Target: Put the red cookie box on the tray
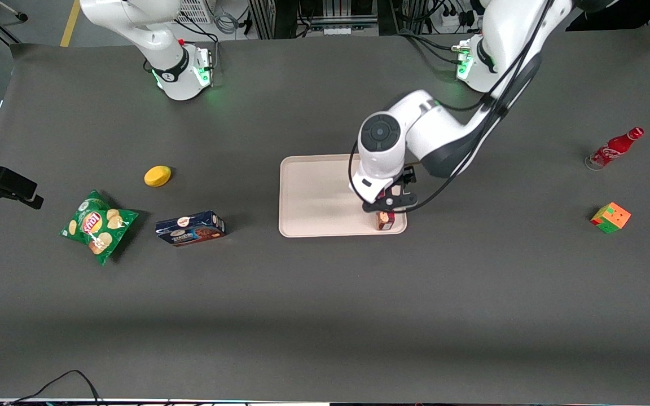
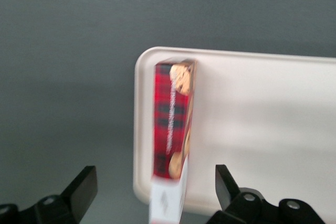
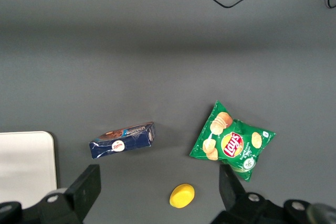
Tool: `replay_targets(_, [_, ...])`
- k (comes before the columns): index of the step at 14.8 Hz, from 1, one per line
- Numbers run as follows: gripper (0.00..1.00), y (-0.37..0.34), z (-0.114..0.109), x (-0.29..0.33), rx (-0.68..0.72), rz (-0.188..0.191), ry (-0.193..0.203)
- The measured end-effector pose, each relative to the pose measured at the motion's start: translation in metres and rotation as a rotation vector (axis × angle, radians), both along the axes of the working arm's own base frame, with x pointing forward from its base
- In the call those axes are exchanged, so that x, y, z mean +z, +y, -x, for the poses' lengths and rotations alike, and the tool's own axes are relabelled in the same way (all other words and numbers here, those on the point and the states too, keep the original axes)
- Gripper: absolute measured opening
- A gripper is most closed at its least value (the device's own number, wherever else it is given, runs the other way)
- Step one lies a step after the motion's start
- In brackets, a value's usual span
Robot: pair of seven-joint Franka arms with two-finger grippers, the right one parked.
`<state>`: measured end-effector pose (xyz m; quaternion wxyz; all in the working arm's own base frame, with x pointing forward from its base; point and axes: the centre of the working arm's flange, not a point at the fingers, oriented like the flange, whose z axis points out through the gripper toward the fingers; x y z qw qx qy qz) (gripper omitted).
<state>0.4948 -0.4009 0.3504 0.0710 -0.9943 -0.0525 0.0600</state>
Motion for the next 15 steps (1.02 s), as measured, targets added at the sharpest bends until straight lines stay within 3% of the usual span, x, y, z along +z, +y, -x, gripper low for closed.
replay_targets(2, [1.0,0.009,-0.008,0.074,-0.037,-0.003,0.012])
replay_targets(6, [1.0,0.052,-0.009,0.172,-0.107,0.001,-0.045])
replay_targets(8, [1.0,0.083,-0.015,0.199,-0.149,0.01,-0.064])
replay_targets(11, [1.0,0.148,-0.023,0.234,-0.144,0.056,-0.071])
replay_targets(13, [1.0,0.189,-0.019,0.246,-0.122,0.053,-0.106])
replay_targets(15, [1.0,0.229,-0.015,0.245,-0.103,0.082,-0.145])
